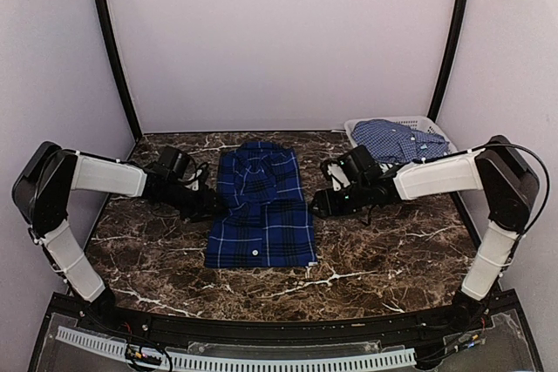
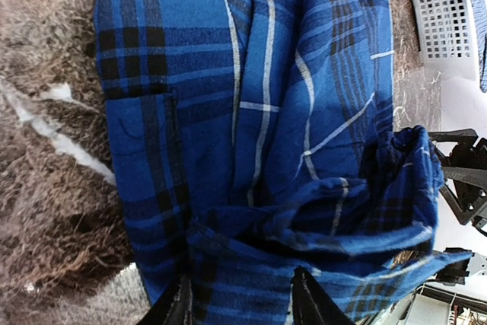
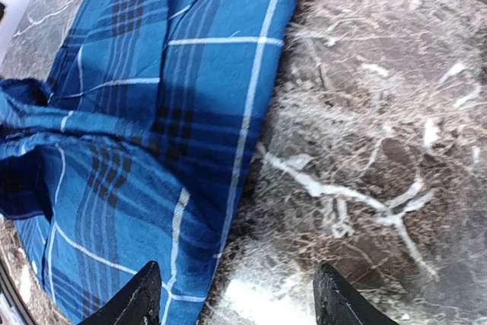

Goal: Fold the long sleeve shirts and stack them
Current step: Smooth out the 2/3-rectangle-folded shirt at the center of the board.

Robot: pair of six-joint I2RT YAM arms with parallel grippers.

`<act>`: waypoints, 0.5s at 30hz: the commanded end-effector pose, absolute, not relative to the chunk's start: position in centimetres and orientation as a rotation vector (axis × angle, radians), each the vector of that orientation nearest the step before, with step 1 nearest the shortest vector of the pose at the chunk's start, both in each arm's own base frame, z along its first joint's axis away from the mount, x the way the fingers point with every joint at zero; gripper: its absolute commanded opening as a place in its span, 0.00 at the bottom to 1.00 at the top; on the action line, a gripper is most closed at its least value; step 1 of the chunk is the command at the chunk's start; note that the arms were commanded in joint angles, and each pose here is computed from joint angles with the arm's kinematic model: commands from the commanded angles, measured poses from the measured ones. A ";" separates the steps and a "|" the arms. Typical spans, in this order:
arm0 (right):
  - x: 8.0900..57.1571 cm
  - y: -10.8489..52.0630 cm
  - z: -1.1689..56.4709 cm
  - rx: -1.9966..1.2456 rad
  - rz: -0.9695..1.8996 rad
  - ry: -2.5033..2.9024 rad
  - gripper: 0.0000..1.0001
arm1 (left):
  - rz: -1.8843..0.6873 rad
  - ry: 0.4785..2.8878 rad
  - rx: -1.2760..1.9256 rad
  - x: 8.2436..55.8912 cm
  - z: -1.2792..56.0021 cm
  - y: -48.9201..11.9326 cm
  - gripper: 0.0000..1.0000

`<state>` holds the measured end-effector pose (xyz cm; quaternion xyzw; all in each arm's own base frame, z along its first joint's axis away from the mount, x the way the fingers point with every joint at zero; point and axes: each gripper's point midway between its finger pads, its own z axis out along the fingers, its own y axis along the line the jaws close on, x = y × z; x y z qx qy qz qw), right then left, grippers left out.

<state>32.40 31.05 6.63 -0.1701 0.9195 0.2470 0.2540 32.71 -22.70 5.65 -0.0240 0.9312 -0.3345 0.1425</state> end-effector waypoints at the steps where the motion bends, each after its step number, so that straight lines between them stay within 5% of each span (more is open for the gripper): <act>1: 32.8 32.9 8.0 -0.461 0.797 2.419 0.65 | -0.983 2.679 -0.002 33.5 5.7 -23.9 0.43; 10: 33.7 34.8 6.3 -0.476 0.852 2.443 0.62 | -0.998 2.683 0.012 34.2 5.5 -25.0 0.44; 15: 34.4 35.4 6.7 -0.479 0.858 2.433 0.56 | -0.999 2.683 0.014 34.4 5.6 -25.2 0.35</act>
